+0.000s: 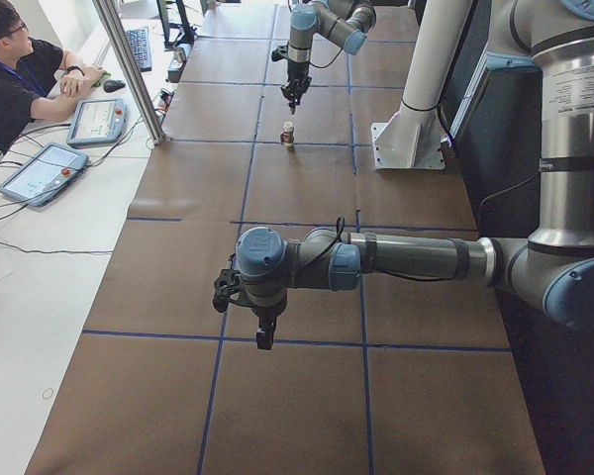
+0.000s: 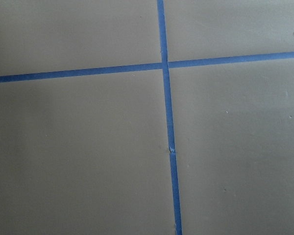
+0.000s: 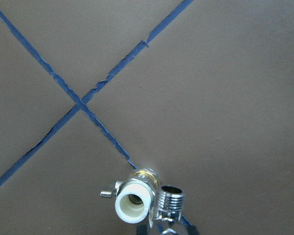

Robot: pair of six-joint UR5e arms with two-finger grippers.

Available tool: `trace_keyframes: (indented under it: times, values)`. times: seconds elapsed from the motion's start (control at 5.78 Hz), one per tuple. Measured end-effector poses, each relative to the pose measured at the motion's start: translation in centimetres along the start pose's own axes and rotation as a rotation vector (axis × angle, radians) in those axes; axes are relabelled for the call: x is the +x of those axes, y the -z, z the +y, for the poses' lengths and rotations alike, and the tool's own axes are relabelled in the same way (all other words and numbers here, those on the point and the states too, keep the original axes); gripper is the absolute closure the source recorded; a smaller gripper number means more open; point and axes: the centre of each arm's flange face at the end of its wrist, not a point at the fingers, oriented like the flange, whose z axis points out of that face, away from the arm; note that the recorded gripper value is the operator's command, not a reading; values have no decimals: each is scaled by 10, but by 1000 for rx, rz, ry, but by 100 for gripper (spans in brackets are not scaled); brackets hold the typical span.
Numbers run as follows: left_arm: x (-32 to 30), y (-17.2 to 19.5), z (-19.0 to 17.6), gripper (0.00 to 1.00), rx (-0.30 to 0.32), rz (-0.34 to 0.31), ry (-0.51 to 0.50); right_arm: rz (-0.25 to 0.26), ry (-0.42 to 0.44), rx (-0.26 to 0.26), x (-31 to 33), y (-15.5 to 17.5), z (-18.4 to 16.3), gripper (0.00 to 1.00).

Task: Assemble PPR valve and pipe with both arms
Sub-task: 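Press the chrome valve down onto the pipe piece's top with the right gripper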

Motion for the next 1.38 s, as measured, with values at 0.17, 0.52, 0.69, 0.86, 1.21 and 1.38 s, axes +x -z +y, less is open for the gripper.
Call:
trace_keyframes:
  times: [0.17, 0.52, 0.69, 0.86, 1.21, 1.38]
  values:
    - [0, 0, 0, 0, 0, 0, 0, 9, -12, 15, -13, -7, 6, 100]
    - [1, 0, 0, 0, 1, 0, 0, 17, -16, 30, -24, -13, 9, 100]
    - [0, 0, 0, 0, 1, 0, -1, 16, -16, 31, -25, -12, 10, 100]
    - [0, 0, 0, 0, 2, 0, -1, 16, -15, 32, -29, -12, 11, 100]
    - [1, 1, 0, 0, 2, 0, -1, 26, -13, 37, -32, -18, 12, 100]
    - [0, 1, 0, 0, 2, 0, 0, 32, -11, 36, -31, -21, 13, 100]
